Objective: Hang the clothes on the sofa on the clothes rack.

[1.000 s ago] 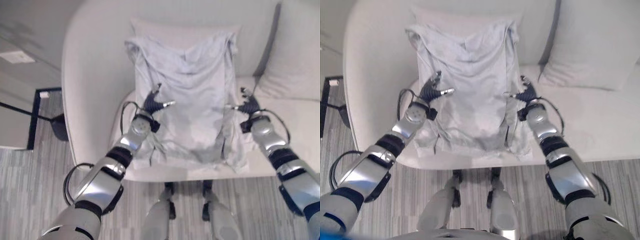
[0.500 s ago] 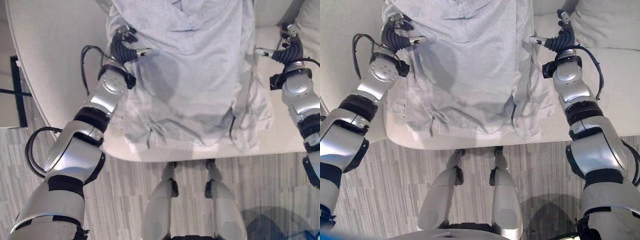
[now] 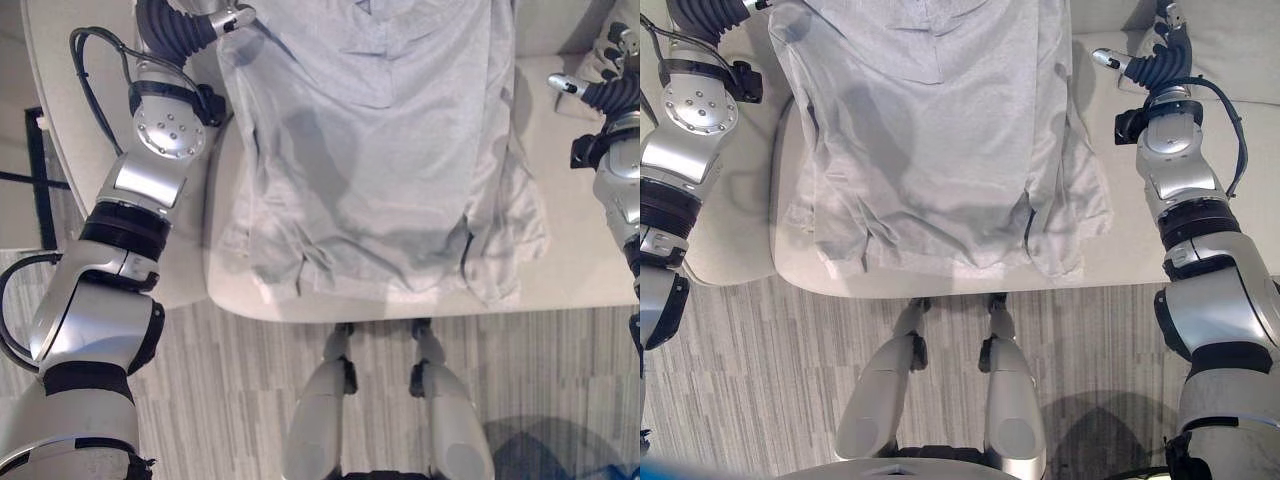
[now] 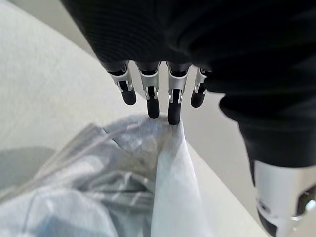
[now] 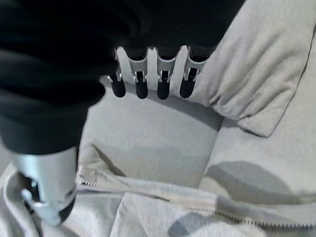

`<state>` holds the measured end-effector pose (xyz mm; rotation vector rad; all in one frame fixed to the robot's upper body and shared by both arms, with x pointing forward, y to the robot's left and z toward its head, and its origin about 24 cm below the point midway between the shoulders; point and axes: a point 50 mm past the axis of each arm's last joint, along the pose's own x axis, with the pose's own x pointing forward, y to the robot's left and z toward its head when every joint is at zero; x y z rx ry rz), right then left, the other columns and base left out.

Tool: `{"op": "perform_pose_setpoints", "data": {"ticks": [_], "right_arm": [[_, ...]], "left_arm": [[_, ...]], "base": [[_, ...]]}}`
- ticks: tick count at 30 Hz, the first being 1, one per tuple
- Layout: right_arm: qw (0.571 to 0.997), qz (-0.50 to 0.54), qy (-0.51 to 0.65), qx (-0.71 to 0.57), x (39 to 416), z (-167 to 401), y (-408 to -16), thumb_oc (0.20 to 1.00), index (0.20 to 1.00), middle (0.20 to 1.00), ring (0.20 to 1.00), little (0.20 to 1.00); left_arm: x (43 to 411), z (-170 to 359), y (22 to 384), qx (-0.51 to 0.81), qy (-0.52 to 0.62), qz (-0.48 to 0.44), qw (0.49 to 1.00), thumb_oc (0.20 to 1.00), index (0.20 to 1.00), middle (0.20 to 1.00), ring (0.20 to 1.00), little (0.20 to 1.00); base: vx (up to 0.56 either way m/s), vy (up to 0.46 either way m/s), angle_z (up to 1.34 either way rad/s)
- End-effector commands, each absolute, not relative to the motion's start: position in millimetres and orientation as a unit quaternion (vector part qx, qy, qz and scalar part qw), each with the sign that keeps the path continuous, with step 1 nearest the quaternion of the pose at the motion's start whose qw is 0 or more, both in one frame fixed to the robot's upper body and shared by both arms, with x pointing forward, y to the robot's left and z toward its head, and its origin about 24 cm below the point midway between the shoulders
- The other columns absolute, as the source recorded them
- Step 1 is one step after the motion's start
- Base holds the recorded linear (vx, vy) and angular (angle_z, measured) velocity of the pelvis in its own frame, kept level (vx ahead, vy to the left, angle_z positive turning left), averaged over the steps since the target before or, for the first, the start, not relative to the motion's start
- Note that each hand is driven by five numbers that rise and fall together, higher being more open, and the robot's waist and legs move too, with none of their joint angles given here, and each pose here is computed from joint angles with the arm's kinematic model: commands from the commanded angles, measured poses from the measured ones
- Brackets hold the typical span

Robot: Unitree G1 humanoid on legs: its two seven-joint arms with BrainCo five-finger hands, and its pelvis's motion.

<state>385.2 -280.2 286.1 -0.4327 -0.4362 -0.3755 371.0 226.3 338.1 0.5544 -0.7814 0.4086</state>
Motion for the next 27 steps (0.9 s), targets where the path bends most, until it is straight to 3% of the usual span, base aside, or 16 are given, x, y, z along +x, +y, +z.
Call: {"op": "perform_pose_setpoints", "data": {"ticks": [1,16,27], "right_arm": [[0.933,-0.171,-0.250,-0.193,379,302,-284,1.000,1.000,1.000,1.000,1.000],[0.943,-0.123,-0.234,-0.200,394,317,-256,1.000,1.000,1.000,1.000,1.000],[0.951,-0.095,-0.218,-0.195,404,318,-236,1.000,1.000,1.000,1.000,1.000]], "left_arm": [[366,341,246,0.245,-0.384,0.236,0.858,1.000,1.000,1.000,1.000,1.000],[384,308,285,0.313,-0.243,0.274,0.876,1.000,1.000,1.000,1.000,1.000],[397,290,278,0.337,-0.183,0.240,0.892,1.000,1.000,1.000,1.000,1.000]], "base": [[-0.01,-0.018,0.04],[0.00,-0.007,0.03],[0.00,0.000,0.00]]}}
